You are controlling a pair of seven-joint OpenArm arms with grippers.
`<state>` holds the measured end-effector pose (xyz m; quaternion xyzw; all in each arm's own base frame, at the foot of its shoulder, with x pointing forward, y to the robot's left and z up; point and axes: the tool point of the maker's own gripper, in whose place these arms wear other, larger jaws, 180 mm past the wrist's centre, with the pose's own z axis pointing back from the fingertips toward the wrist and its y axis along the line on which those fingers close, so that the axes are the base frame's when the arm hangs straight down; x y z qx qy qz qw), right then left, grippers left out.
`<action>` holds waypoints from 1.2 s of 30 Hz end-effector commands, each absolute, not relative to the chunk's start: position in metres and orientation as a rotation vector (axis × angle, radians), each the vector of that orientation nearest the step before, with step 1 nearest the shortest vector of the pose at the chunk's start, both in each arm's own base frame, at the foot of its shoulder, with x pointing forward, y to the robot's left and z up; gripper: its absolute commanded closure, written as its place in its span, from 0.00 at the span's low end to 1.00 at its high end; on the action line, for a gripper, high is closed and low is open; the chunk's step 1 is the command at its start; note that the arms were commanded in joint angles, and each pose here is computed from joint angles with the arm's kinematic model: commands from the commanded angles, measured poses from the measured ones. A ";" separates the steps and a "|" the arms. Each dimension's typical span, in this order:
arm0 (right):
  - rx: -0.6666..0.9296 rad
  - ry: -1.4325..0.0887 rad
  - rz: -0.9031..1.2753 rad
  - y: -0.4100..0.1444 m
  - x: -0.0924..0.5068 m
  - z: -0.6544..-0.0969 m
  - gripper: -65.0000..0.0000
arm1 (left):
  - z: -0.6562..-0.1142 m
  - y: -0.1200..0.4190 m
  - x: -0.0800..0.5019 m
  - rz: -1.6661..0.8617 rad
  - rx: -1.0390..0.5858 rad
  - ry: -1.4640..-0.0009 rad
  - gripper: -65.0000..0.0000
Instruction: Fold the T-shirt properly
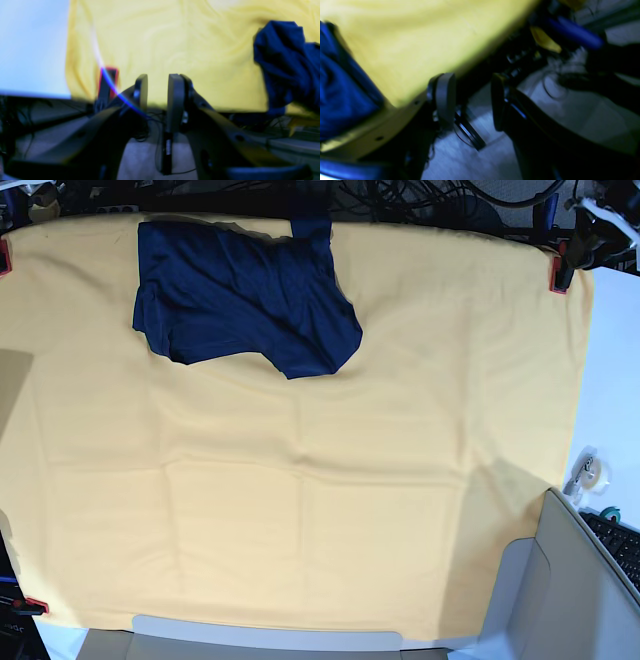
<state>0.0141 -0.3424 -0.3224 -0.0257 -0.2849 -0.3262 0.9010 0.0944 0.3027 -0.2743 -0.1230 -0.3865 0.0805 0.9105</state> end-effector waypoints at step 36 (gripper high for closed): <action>0.012 0.315 -0.357 -0.252 -0.138 -0.533 0.64 | -0.494 0.181 -0.054 0.591 -0.511 -0.115 0.89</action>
